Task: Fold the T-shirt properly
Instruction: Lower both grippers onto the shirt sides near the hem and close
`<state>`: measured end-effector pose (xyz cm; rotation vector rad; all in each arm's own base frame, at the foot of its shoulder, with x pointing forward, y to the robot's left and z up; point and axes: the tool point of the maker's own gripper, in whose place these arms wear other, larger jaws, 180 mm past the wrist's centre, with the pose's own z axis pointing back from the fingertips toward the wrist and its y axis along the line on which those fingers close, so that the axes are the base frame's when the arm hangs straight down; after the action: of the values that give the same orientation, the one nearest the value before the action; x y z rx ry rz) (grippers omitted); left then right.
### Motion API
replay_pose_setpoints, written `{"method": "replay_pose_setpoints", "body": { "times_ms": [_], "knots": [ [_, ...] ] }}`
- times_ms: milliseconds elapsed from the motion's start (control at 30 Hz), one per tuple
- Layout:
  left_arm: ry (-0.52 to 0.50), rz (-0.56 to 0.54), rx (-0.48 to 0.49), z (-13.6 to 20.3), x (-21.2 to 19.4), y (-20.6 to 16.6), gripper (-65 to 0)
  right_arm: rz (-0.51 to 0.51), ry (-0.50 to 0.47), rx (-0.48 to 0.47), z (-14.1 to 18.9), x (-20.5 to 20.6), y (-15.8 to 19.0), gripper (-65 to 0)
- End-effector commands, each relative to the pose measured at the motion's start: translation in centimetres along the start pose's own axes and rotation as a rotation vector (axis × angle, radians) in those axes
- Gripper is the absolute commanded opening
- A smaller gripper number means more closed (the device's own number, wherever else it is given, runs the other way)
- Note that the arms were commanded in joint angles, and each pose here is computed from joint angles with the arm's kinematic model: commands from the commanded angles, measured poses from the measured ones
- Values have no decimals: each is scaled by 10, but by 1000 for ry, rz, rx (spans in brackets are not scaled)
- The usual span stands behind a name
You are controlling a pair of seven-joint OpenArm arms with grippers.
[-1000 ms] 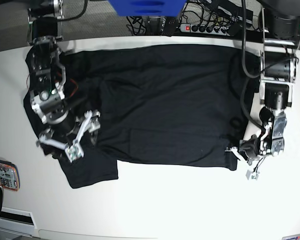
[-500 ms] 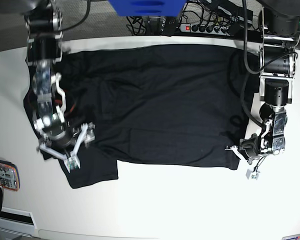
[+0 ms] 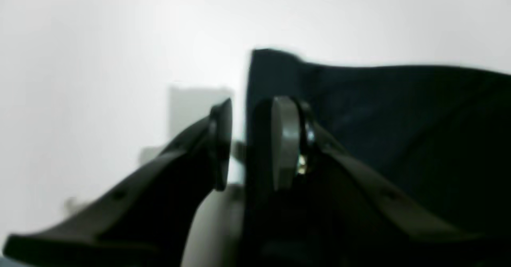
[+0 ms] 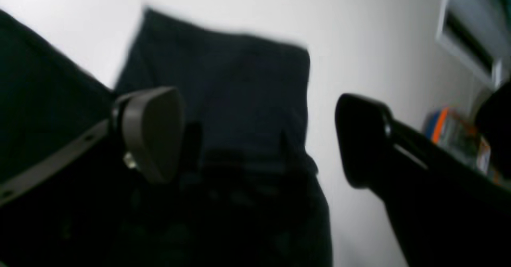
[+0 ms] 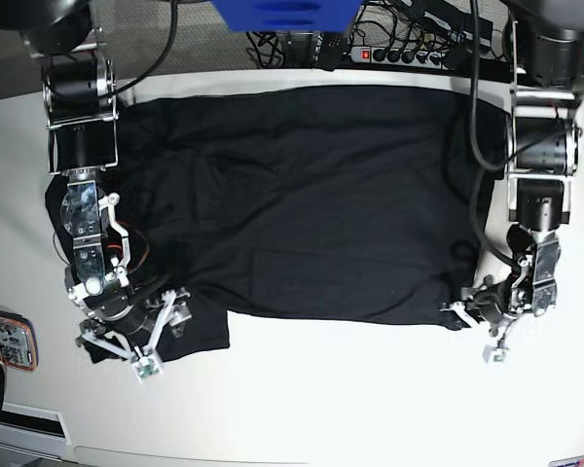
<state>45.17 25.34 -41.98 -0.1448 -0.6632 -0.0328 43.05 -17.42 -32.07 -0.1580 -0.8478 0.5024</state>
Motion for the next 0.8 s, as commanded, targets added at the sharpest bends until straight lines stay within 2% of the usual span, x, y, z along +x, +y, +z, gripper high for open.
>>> {"method": "replay_pose_setpoints", "body": {
  "times_ms": [0,267,367,433,533,600,767],
  "knots": [
    [-47,8,11,5,20,8,-474,6,-33,-21,5,13,-8,-91],
    [9,-28,-7,-5,3,-3,-474,24,-100,-37,18,34,-10,-91],
    [81,-33,-15,-7,-18,-8,-474,32,-126,-42,24,42,-10,-91],
    [59,-62,-26,-4,-15,-16,-472,36,-137,-46,26,45,-10,-91],
    [-38,-149,-45,9,12,-31,-467,36,-135,-46,27,45,-10,-91],
    [-24,-176,-12,22,18,-15,-467,36,-128,-44,26,42,-9,-91],
    [-40,-180,0,29,37,-11,-467,33,-67,-8,23,9,10,-91]
  ]
}}
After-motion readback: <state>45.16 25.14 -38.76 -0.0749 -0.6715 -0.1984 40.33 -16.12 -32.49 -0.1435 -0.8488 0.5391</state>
